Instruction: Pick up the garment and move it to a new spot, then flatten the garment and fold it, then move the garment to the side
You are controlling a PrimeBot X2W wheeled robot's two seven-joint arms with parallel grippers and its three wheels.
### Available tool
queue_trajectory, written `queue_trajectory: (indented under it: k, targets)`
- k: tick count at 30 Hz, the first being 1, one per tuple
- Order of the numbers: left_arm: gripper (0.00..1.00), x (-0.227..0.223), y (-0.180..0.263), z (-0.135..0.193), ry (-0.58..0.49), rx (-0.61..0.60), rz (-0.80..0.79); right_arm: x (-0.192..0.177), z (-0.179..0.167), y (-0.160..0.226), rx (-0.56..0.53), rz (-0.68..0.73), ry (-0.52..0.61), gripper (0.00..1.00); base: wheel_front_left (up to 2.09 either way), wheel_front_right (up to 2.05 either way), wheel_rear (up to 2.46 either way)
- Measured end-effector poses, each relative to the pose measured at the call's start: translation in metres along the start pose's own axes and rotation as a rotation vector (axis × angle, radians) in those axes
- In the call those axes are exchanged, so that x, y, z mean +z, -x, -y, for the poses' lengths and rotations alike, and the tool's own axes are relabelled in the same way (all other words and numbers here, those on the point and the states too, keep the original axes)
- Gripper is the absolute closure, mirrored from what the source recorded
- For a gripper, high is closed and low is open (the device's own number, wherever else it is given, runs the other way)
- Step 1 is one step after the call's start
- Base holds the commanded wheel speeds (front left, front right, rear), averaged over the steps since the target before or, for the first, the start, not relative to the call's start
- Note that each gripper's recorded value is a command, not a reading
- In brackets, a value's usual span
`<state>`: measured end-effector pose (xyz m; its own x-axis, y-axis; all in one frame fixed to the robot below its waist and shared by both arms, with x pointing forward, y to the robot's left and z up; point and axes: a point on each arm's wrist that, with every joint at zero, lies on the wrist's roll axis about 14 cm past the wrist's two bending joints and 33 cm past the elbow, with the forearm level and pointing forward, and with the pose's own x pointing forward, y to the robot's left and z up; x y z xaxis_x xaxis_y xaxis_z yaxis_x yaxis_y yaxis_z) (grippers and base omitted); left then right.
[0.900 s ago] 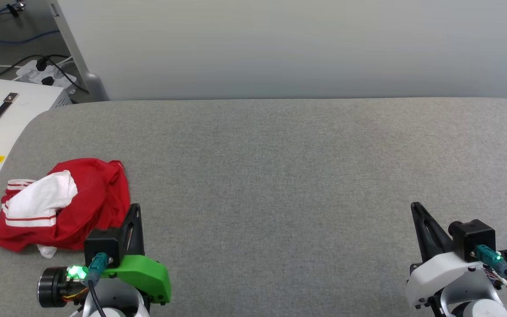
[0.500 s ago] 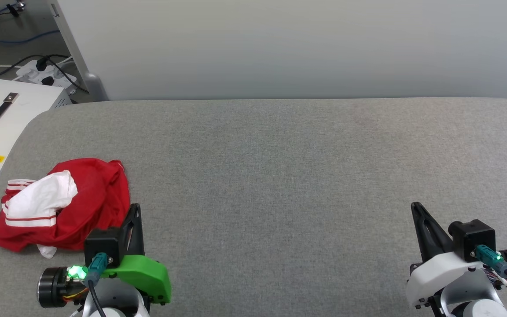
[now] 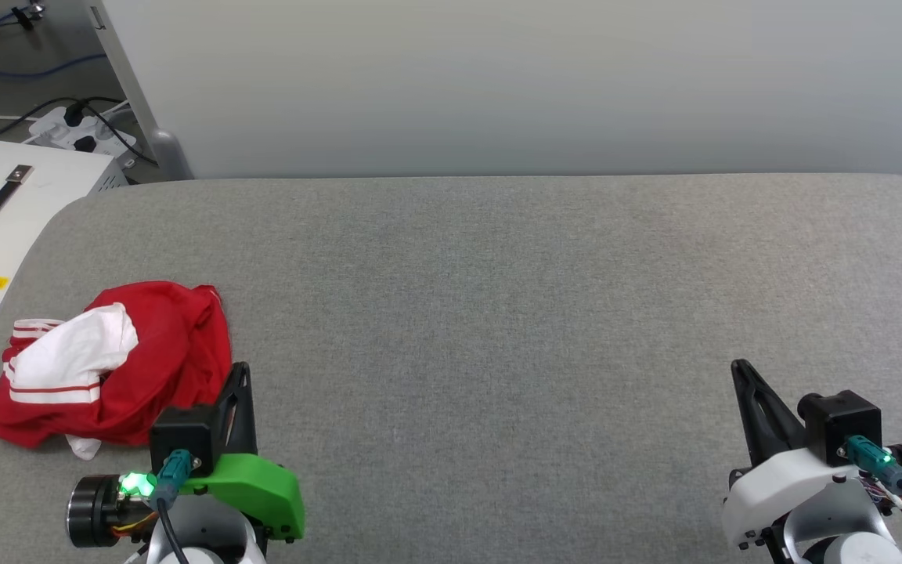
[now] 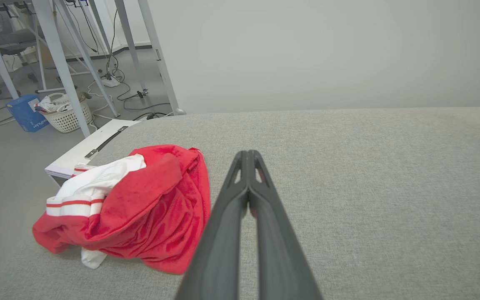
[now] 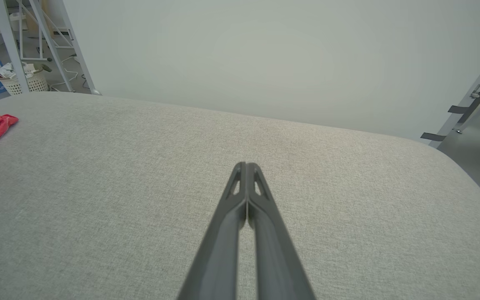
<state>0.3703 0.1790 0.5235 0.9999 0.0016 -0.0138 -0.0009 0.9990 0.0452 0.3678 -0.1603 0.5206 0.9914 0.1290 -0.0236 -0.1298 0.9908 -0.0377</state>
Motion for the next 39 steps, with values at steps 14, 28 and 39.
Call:
queue_trajectory:
  k: [14, 28, 39]
  targets:
    - [0.0, 0.0, 0.0, 0.0, 0.0, 0.0, 0.0, 0.0, 0.0, 0.0, 0.0, -0.001, -0.001, 0.0, 0.0, 0.0, 0.0]
    - [0.0, 0.003, 0.0, 0.0, 0.01, 0.001, 0.022, 0.006, 0.003, 0.0, -0.008, 0.033, -0.029, 0.0, 0.0, 0.0, 0.0]
    - [0.0, 0.008, 0.0, 0.002, 0.018, -0.003, 0.049, 0.016, 0.004, 0.0, -0.011, 0.081, -0.064, 0.0, 0.0, 0.0, 0.0]
